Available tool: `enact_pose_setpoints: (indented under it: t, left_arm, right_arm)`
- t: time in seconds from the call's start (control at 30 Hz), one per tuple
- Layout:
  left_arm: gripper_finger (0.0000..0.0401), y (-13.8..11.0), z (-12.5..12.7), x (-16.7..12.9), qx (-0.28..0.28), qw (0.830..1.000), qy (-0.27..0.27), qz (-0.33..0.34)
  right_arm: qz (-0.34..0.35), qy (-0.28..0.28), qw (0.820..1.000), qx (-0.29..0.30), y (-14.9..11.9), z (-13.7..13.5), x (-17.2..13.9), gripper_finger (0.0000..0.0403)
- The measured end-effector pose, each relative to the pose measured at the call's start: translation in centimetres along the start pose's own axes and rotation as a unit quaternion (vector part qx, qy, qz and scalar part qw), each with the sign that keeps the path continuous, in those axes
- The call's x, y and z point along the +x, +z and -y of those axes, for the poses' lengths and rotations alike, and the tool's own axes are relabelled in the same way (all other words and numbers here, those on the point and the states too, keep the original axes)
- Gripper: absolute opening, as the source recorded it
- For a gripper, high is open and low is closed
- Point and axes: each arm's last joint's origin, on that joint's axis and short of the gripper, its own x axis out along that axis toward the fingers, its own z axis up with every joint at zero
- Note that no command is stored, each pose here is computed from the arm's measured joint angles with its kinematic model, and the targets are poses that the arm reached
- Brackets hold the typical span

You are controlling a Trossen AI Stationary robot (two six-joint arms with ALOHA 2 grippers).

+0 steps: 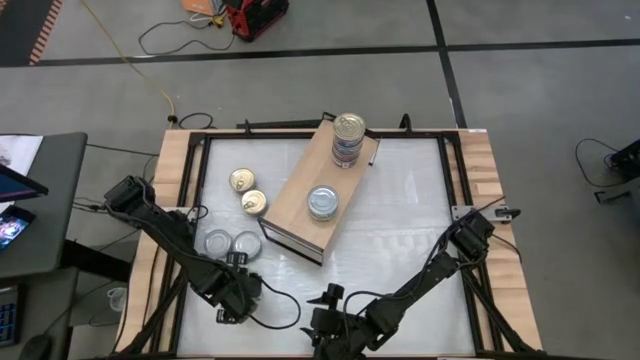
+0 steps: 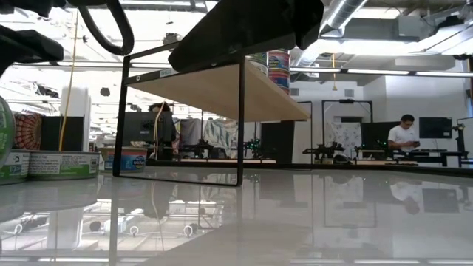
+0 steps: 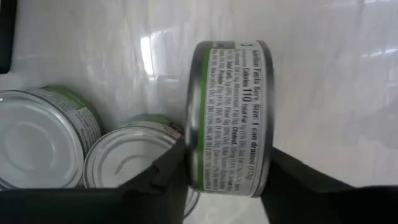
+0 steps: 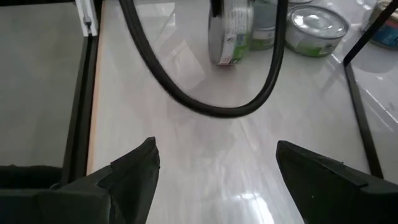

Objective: Stack canned seafood by type on shelf
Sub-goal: Stack the green tuna can on top of the other green tuna can

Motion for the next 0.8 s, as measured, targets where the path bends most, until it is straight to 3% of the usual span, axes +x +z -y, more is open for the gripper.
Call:
enact_pose_setpoints:
  t: [0.07,0.17,0.3,0.4,0.53,0.7,0.8]
  left_arm:
    - [0.0131,0.0,0.0,0.0,-0.003,1.0,-0.002,0.0]
    - [0.0131,0.2,0.2,-0.7,0.001,1.0,-0.025,0.011]
    - [0.0131,1.1,0.5,-3.5,0.022,0.992,-0.058,0.106]
    - [0.0131,1.4,-0.3,-5.6,0.017,0.983,-0.04,0.18]
    - [0.0131,1.7,-1.6,-8.9,-0.011,0.953,-0.024,0.301]
    - [0.0143,1.5,-3.9,-12.7,-0.038,0.912,-0.01,0.408]
    - [0.0143,1.7,-5.9,-14.5,-0.07,0.883,0.025,0.464]
  right_arm:
    - [-0.004,0.01,1.0,-0.004,0.2,-0.2,-0.9,0.0345]
    - [0.013,0.026,0.999,-0.025,1.5,-0.7,-3.8,0.0343]
    - [0.059,-0.005,0.996,-0.063,2.2,-1.4,-7.0,0.0328]
    - [0.067,-0.029,0.995,-0.072,2.2,-1.3,-8.2,0.0316]
    - [0.067,-0.055,0.995,-0.043,4.3,0.7,-10.0,0.0306]
    - [0.049,-0.083,0.995,-0.03,6.7,4.0,-11.6,0.0305]
    - [0.054,-0.094,0.994,-0.018,8.9,6.3,-12.8,0.0305]
